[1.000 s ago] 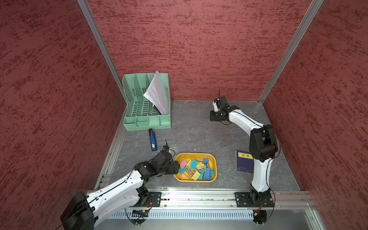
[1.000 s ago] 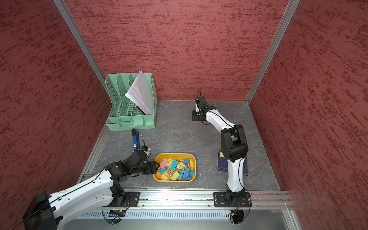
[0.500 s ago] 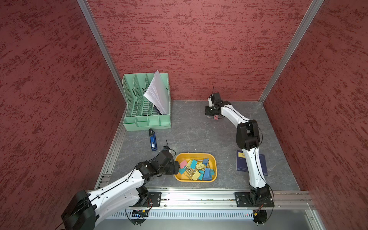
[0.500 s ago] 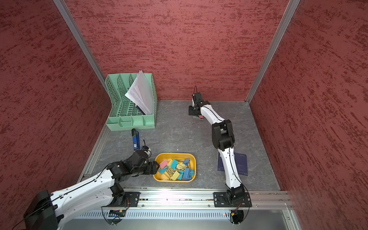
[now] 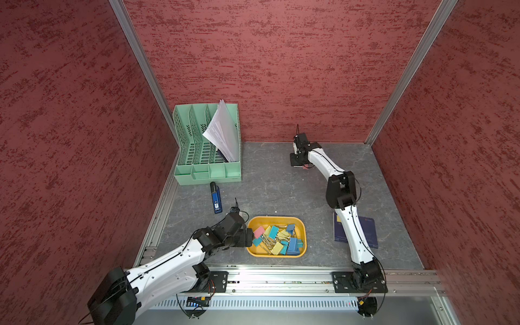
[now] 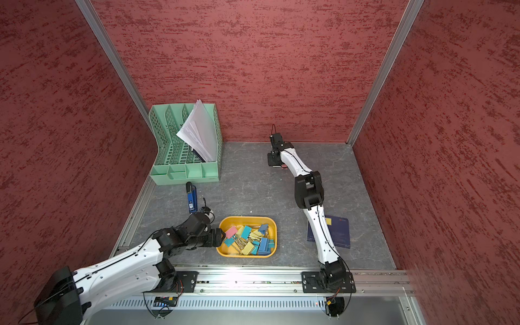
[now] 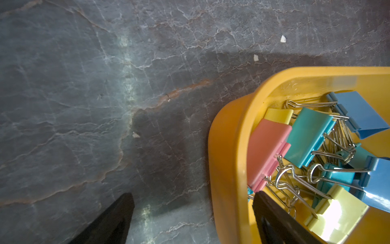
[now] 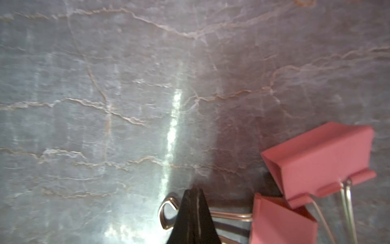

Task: Put the binder clips in the storage box
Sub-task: Pick up the binder clip at the center of the board.

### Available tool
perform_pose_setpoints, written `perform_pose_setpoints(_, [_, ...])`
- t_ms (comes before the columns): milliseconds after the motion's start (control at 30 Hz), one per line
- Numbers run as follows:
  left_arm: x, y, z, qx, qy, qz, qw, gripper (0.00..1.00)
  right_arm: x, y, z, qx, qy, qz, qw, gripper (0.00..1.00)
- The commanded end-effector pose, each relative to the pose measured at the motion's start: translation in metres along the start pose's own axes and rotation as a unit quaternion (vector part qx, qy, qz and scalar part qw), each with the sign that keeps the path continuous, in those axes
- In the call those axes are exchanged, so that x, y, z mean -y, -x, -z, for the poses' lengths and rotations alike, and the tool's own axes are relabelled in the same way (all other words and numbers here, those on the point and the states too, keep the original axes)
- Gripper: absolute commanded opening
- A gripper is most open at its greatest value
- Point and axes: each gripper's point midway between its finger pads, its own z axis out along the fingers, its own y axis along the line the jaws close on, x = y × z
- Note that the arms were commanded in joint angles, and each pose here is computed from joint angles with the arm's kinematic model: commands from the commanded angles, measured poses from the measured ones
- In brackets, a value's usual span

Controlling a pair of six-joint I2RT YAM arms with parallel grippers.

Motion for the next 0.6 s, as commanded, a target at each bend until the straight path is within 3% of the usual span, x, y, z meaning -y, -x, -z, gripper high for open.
perform_pose_setpoints(0, [0.006, 0.007, 0.002, 0.011, -0.008, -0.003, 1.0, 0.92, 0.016, -0.007, -0.005, -0.015, -0.035, 0.026, 0.999, 0.0])
perform_pose_setpoints(200, [0.006, 0.007, 0.003, 0.011, -0.008, -0.003, 1.0, 0.93, 0.018, -0.022, -0.009, -0.038, -0.038, 0.031, 0.998, 0.0])
perform_pose_setpoints(567, [0.006, 0.007, 0.003, 0.011, -0.008, -0.003, 1.0, 0.93, 0.013, -0.081, 0.033, -0.083, -0.022, 0.02, 0.996, 0.0])
